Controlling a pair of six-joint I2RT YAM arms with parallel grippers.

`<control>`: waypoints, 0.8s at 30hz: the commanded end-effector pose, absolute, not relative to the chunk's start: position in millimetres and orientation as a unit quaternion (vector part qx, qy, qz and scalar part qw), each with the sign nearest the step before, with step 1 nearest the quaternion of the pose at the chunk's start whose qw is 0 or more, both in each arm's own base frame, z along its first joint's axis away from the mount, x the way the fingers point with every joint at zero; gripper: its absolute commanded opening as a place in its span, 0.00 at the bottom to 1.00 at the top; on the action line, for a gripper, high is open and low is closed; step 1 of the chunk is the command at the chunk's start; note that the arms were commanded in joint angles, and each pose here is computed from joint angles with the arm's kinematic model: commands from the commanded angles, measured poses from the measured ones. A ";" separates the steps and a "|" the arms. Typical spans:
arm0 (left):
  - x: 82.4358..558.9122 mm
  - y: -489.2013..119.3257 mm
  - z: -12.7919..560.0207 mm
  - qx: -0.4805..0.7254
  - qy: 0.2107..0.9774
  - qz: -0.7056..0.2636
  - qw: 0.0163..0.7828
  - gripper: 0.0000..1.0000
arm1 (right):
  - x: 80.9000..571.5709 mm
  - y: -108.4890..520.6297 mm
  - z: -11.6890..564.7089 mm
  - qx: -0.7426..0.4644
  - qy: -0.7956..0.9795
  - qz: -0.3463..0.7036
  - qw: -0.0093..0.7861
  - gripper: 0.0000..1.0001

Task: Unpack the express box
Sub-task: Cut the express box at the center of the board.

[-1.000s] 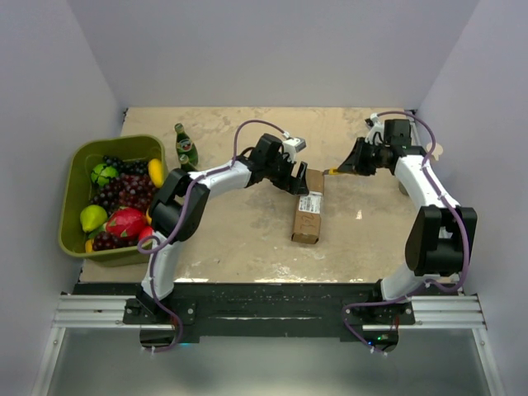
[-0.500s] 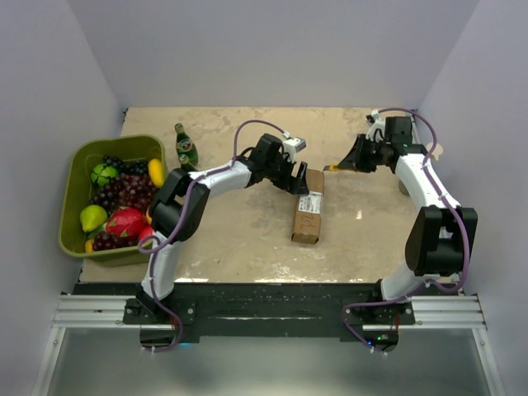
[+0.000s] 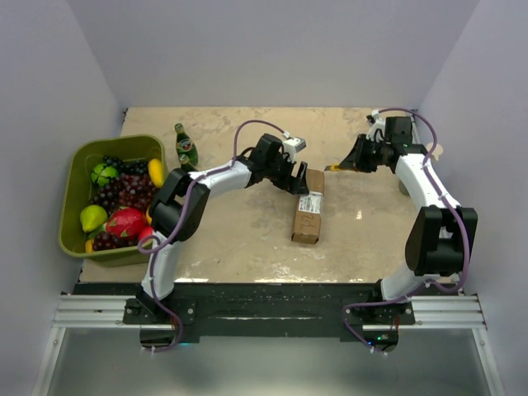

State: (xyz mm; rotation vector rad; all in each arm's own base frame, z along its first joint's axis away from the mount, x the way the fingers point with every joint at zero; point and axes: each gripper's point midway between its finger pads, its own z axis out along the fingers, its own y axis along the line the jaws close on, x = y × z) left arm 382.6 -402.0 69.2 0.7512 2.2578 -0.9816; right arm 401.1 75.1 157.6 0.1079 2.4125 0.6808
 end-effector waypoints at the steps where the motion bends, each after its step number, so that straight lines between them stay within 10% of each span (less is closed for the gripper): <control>1: 381.9 -391.6 31.9 0.277 0.866 -0.323 0.262 0.86 | 410.0 74.8 163.4 0.027 0.911 0.251 0.326 0.00; 24: 383.2 -393.4 29.1 0.275 0.866 -0.327 0.259 0.87 | 384.9 89.5 143.3 0.019 0.919 0.284 0.274 0.00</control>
